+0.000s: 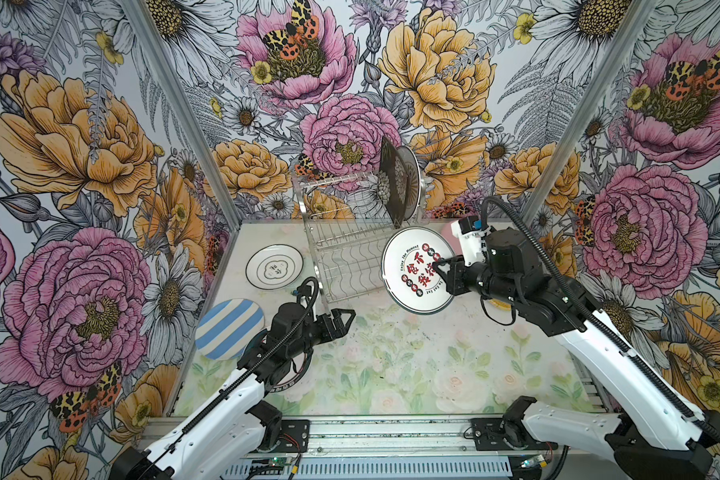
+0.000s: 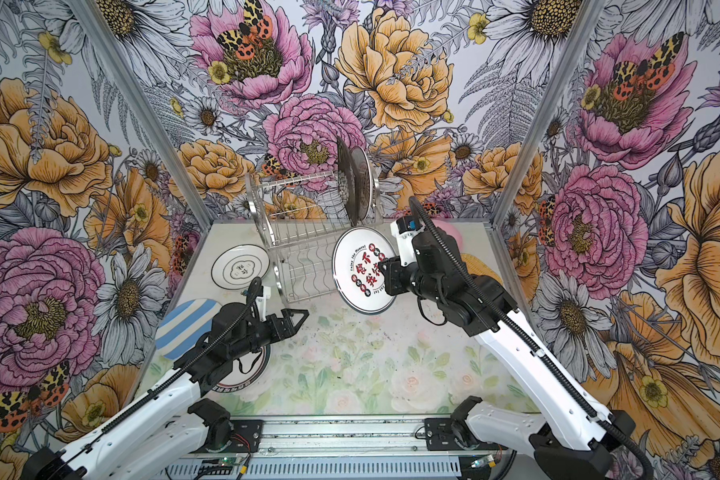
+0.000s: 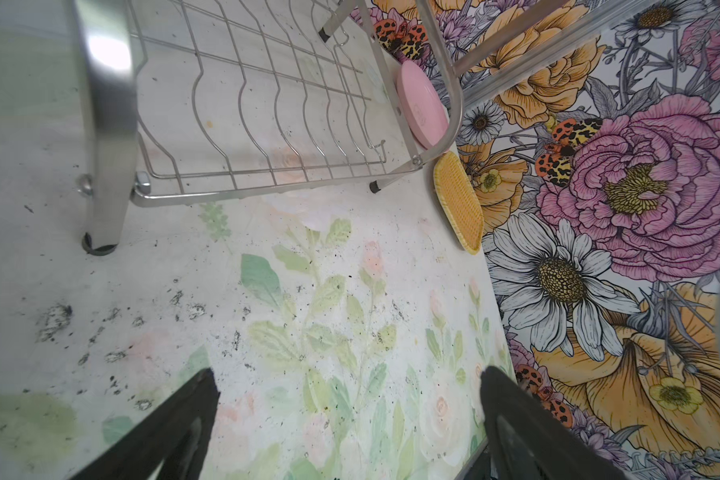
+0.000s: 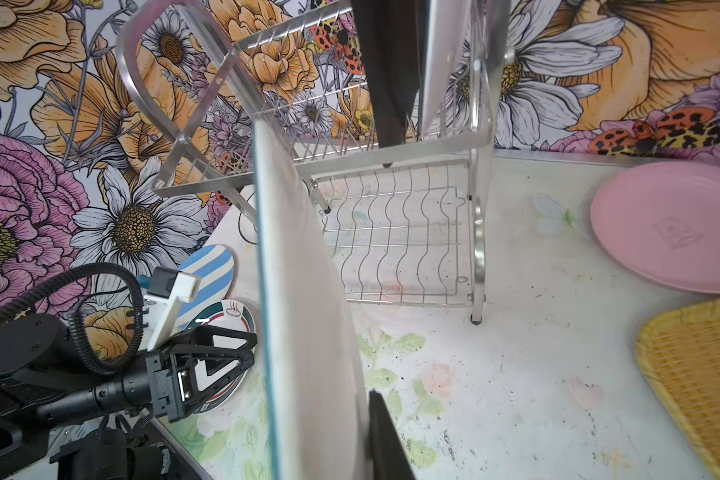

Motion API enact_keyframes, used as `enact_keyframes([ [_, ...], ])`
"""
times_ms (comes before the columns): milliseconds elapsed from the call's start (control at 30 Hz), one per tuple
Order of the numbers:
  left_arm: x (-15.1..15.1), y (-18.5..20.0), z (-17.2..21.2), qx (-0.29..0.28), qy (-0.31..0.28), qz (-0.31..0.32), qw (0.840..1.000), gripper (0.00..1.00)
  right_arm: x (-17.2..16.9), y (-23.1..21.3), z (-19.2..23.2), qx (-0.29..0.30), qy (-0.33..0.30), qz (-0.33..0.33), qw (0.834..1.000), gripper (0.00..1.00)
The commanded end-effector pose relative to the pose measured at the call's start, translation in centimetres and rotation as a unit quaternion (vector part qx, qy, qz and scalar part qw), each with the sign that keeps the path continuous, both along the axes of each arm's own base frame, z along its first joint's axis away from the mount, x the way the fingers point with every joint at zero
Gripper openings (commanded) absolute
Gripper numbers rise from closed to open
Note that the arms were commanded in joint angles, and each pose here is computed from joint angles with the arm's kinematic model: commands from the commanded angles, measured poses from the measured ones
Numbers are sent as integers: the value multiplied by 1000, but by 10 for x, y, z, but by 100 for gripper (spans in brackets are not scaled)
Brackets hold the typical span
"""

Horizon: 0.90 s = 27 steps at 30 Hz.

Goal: Load the plates into the dish rack
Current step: 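Tilt the lettered plate upright with the right gripper while the left gripper releases it, then lift the upright lettered plate with the right gripper toward the dish rack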

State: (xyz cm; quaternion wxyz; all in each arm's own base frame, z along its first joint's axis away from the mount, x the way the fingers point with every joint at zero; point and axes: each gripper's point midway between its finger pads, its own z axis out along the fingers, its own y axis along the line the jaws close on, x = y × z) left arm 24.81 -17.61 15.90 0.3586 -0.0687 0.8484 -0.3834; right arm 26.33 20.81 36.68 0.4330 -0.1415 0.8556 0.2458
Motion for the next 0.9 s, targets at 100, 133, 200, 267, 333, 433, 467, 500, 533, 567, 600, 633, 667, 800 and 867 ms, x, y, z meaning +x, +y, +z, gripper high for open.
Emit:
enact_keyframes([
  [100, 4, 3, 2, 21, -17, 14, 1000, 99, 11, 0, 51, -30, -69, -30, 997, 0],
  [133, 5, 3, 2, 22, -17, 14, 1000, 99, 14, 3, 58, -34, -79, -33, 996, 0],
  [200, 5, 3, 2, 22, -17, 15, 999, 99, 21, 7, 71, -42, -98, -46, 993, 0],
  [267, 6, 2, 1, 22, -17, 14, 1000, 99, 32, 13, 87, -55, -123, -60, 989, 0],
  [333, 6, 1, 1, 23, -16, 14, 999, 99, 38, 22, 102, -68, -148, -71, 984, 0],
  [433, 6, 0, 2, 25, -18, 16, 999, 99, 53, 33, 122, -86, -181, -95, 975, 0],
  [467, 6, 0, 2, 25, -18, 16, 999, 99, 59, 37, 127, -92, -190, -103, 972, 0],
  [500, 5, 0, 2, 26, -18, 16, 999, 99, 63, 40, 132, -96, -198, -110, 969, 0],
  [533, 5, 0, 1, 26, -17, 16, 999, 99, 69, 42, 136, -102, -205, -120, 966, 0],
  [567, 5, -1, 2, 27, -18, 16, 999, 99, 76, 46, 138, -107, -210, -129, 963, 0],
  [600, 5, -1, 1, 28, -18, 17, 999, 99, 82, 48, 140, -111, -216, -137, 960, 0],
  [633, 4, -1, 1, 29, -19, 17, 999, 99, 88, 51, 144, -112, -224, -146, 957, 0],
  [667, 4, 0, 1, 30, -19, 18, 999, 99, 94, 55, 147, -112, -233, -155, 954, 0],
  [800, 3, -1, -1, 29, -16, 19, 999, 99, 113, 67, 153, -110, -262, -176, 942, 0],
  [867, 2, 0, -1, 27, -17, 21, 999, 99, 124, 72, 153, -118, -277, -192, 934, 0],
])
